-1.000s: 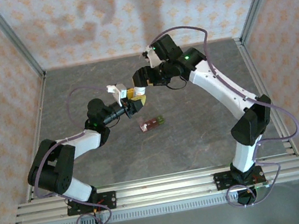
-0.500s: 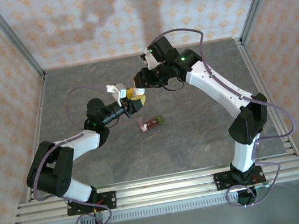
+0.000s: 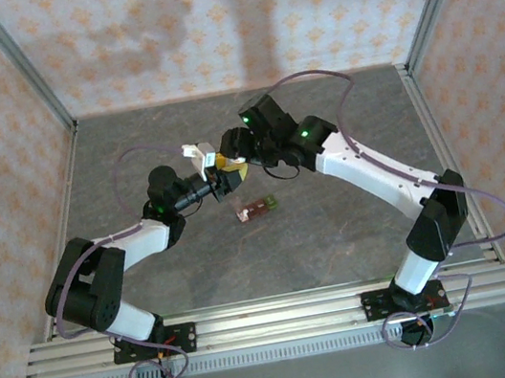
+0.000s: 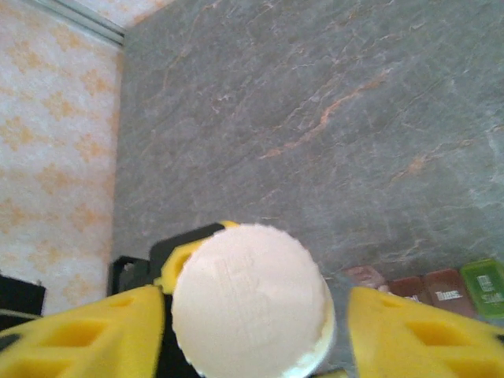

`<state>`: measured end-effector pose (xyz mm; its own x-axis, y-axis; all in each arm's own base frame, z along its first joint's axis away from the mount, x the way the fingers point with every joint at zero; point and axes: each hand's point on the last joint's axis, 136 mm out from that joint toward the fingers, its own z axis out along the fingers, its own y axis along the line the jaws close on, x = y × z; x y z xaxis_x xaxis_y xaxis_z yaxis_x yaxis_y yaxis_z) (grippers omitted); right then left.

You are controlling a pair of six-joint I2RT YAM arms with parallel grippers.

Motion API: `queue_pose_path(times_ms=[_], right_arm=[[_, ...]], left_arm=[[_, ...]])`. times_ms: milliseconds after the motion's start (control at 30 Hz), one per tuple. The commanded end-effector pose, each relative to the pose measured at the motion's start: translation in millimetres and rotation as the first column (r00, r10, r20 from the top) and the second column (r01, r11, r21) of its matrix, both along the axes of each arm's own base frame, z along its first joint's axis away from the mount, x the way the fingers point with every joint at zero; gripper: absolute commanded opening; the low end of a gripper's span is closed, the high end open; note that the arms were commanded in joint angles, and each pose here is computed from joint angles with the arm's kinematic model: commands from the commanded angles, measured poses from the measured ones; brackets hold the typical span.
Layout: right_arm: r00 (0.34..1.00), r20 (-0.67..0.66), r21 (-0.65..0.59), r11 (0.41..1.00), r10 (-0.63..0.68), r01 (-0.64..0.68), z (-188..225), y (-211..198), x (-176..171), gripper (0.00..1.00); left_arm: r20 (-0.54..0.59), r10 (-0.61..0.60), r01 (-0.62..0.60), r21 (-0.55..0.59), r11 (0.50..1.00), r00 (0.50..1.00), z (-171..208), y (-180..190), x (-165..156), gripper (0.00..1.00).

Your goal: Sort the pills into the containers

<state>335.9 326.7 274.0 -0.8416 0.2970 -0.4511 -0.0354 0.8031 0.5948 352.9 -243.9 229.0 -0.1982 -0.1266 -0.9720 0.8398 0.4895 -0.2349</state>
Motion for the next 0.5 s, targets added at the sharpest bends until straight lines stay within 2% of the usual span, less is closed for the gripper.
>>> queue_pose_path(times_ms=[0, 200, 367, 467], right_arm=[[0.996, 0.073, 0.000, 0.998, -0.058, 0.058, 38, -28, 10, 0.73], [0.986, 0.131, 0.037, 0.994, -0.104, 0.100, 79, -81, 22, 0.80], [0.986, 0.085, -0.044, 0.989, 0.145, -0.142, 68, -62, 25, 0.81], [0.973, 0.054, -0.049, 0.973, 0.226, -0.224, 55, -47, 28, 0.81]], left_arm=[[0.117, 0.012, -0.011, -0.013, 1.000, 0.993, 30, 0, 1, 0.00], [0.121, -0.013, 0.014, -0.009, 1.000, 0.993, 30, -3, -1, 0.00], [0.124, -0.024, 0.026, -0.016, 1.000, 0.992, 33, -4, -1, 0.00], [0.125, -0.022, 0.025, -0.022, 0.999, 0.992, 36, -4, -2, 0.00]])
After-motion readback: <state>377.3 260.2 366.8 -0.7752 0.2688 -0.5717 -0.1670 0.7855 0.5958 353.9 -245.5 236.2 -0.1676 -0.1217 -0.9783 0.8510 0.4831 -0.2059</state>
